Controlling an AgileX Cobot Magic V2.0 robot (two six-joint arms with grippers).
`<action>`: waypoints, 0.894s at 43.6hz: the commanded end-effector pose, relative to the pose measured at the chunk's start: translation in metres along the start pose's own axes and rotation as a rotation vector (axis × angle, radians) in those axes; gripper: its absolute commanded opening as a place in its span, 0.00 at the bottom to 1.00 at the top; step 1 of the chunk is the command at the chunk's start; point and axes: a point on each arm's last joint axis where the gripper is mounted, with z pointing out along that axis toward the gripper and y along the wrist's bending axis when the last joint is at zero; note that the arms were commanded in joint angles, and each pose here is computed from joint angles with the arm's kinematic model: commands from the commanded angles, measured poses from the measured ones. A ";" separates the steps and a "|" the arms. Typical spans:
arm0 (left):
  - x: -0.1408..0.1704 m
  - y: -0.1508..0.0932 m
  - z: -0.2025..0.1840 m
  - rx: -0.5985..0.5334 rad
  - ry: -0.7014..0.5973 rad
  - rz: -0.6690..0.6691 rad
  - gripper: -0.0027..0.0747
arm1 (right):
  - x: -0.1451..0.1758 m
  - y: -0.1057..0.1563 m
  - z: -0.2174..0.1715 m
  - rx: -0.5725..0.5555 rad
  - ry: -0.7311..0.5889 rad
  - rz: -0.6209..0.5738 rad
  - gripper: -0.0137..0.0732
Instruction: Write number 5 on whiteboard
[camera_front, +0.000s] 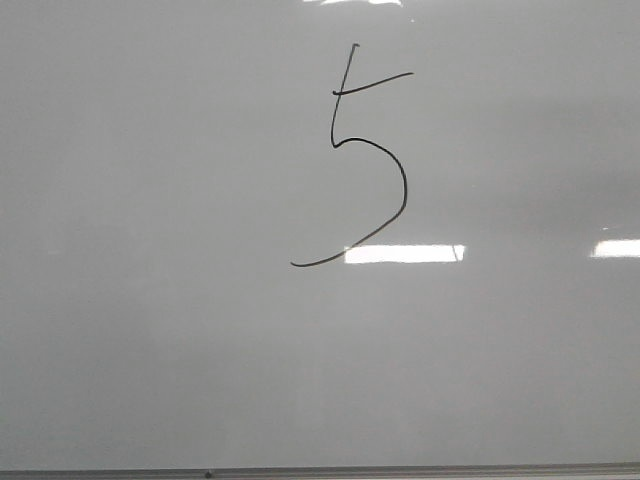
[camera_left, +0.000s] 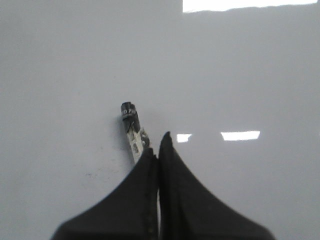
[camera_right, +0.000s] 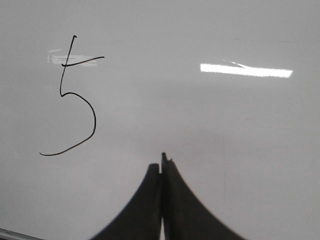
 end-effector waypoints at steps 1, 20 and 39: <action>0.005 0.001 -0.007 -0.022 -0.086 -0.007 0.01 | -0.014 -0.002 -0.003 0.027 -0.092 0.006 0.08; 0.019 0.002 -0.006 -0.036 -0.057 -0.009 0.01 | -0.015 -0.002 -0.003 0.027 -0.093 0.007 0.08; 0.019 0.002 -0.006 -0.036 -0.057 -0.009 0.01 | -0.015 -0.002 -0.003 0.027 -0.093 0.007 0.08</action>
